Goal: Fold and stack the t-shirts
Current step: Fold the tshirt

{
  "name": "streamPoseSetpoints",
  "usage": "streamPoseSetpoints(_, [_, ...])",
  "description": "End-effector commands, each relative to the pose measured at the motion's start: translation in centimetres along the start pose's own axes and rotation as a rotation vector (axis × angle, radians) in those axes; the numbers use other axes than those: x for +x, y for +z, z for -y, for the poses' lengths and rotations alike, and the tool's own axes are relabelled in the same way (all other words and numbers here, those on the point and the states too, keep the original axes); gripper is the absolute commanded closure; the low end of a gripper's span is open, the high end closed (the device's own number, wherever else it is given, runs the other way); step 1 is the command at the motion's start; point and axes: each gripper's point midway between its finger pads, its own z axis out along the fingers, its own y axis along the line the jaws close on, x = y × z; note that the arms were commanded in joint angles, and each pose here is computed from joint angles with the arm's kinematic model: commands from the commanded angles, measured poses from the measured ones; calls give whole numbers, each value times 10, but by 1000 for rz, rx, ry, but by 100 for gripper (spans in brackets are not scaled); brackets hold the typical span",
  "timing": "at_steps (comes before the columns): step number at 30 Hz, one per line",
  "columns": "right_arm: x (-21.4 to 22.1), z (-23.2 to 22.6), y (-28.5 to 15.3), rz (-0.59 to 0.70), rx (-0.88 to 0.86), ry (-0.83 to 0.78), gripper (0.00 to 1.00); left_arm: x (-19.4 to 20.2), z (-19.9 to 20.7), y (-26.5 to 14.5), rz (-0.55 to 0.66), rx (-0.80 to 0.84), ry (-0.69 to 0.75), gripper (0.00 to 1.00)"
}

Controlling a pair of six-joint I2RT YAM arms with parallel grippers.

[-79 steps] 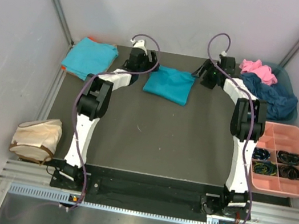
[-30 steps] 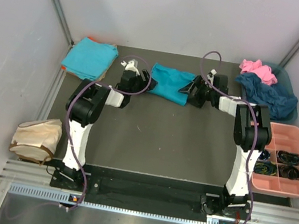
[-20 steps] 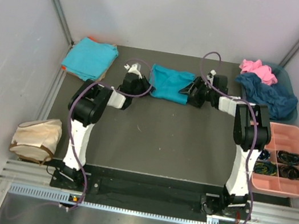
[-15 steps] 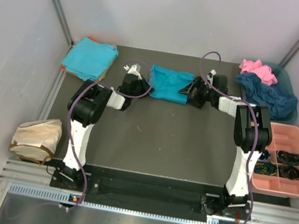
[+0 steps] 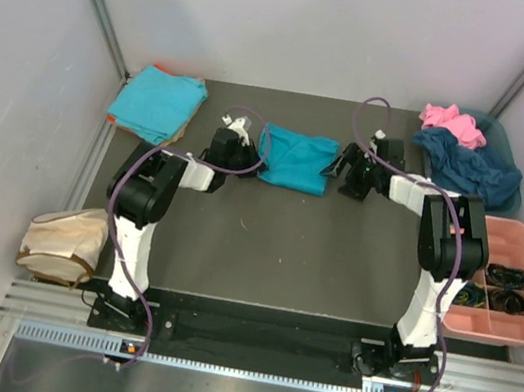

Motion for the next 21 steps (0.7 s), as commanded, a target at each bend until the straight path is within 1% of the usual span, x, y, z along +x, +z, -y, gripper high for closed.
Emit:
streamPoseSetpoints(1, [-4, 1, -15, 28, 55, -44, 16, 62, 2, -31, -319, 21, 85, 97])
streamPoseSetpoints(6, [-11, -9, -19, 42, 44, -56, 16, 102, 15, -61, -438, 64, 110, 97])
streamPoseSetpoints(9, [-19, -13, -25, 63, 47, -63, 16, 134, 27, -77, -533, 104, 129, 97])
streamPoseSetpoints(10, [-23, -16, -29, 77, 52, -70, 16, 146, 31, -82, -570, 120, 159, 97])
streamPoseSetpoints(14, [-42, -18, -42, 126, 72, -80, 15, 177, 25, -101, -725, 77, 231, 98])
streamPoseSetpoints(15, [-46, -17, -44, 136, 79, -83, 15, 178, 26, -103, -740, 76, 248, 98])
streamPoseSetpoints(16, [-56, -19, -48, 158, 85, -93, 15, 180, 25, -104, -755, 80, 298, 97])
streamPoseSetpoints(18, [-63, -16, -52, 160, 107, -94, 15, 178, 23, -110, -797, 55, 343, 97])
streamPoseSetpoints(19, [-73, -19, -57, 184, 120, -113, 15, 173, 16, -109, -794, 12, 402, 97])
streamPoseSetpoints(20, [-80, -18, -61, 200, 137, -118, 15, 163, 15, -105, -771, -15, 431, 97])
streamPoseSetpoints(21, [-80, -12, -66, 191, 176, -117, 15, 161, 10, -109, -786, -52, 444, 98])
